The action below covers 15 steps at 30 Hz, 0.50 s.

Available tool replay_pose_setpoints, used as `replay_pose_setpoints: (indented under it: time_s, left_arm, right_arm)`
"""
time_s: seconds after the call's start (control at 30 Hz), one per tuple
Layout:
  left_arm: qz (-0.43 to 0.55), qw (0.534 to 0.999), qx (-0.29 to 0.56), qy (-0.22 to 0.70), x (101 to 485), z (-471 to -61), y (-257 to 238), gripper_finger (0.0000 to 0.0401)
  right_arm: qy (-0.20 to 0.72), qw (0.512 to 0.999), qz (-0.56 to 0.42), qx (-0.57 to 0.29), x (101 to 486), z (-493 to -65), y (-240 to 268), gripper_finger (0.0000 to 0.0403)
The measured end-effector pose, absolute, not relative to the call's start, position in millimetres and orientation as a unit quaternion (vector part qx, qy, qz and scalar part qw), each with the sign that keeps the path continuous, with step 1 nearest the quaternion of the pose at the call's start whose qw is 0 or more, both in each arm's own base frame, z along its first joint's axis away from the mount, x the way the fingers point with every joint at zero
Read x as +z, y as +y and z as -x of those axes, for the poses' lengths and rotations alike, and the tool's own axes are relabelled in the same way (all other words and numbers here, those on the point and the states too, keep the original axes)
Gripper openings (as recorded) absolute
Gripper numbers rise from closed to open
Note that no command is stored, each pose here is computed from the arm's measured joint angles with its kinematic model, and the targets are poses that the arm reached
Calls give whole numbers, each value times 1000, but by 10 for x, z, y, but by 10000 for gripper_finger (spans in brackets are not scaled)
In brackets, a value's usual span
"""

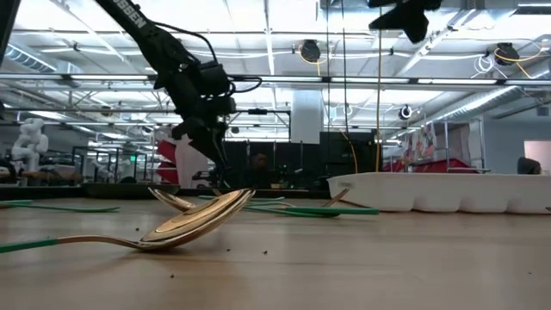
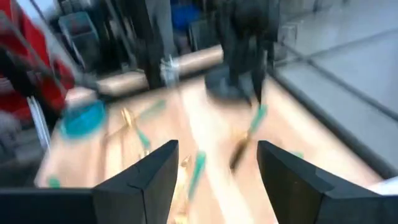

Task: Sort silverware
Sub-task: Put the green knife into the silverware tray

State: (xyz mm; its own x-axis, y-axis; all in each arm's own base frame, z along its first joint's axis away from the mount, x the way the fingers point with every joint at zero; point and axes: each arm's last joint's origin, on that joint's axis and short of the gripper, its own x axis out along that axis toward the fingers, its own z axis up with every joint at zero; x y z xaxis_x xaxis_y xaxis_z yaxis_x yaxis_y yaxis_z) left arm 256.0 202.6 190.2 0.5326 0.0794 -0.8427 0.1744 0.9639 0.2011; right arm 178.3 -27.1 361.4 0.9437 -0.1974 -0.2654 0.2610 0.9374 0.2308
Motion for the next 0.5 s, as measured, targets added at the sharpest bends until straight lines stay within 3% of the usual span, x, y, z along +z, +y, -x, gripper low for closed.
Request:
replay_pose_setpoints:
  time_s: [0.07, 0.27, 0.37, 0.5]
  left_arm:
    - [-128, 858, -43, 496, 1831, -2556, 2020, 103]
    - [-123, 849, -84, 507, 1610, -2665, 1970, 103]
    - [-137, 845, -97, 508, 1528, -2729, 1944, 103]
    - [-154, 837, -94, 516, 1449, -2791, 1926, 103]
  right_arm:
    - [51, 983, -131, -116, 3792, -1703, -267, 212]
    - [105, 976, -148, -122, 3613, -1767, -272, 212]
    - [59, 980, -149, -120, 3752, -1721, -270, 212]
    - [83, 977, -155, -121, 3673, -1774, -275, 212]
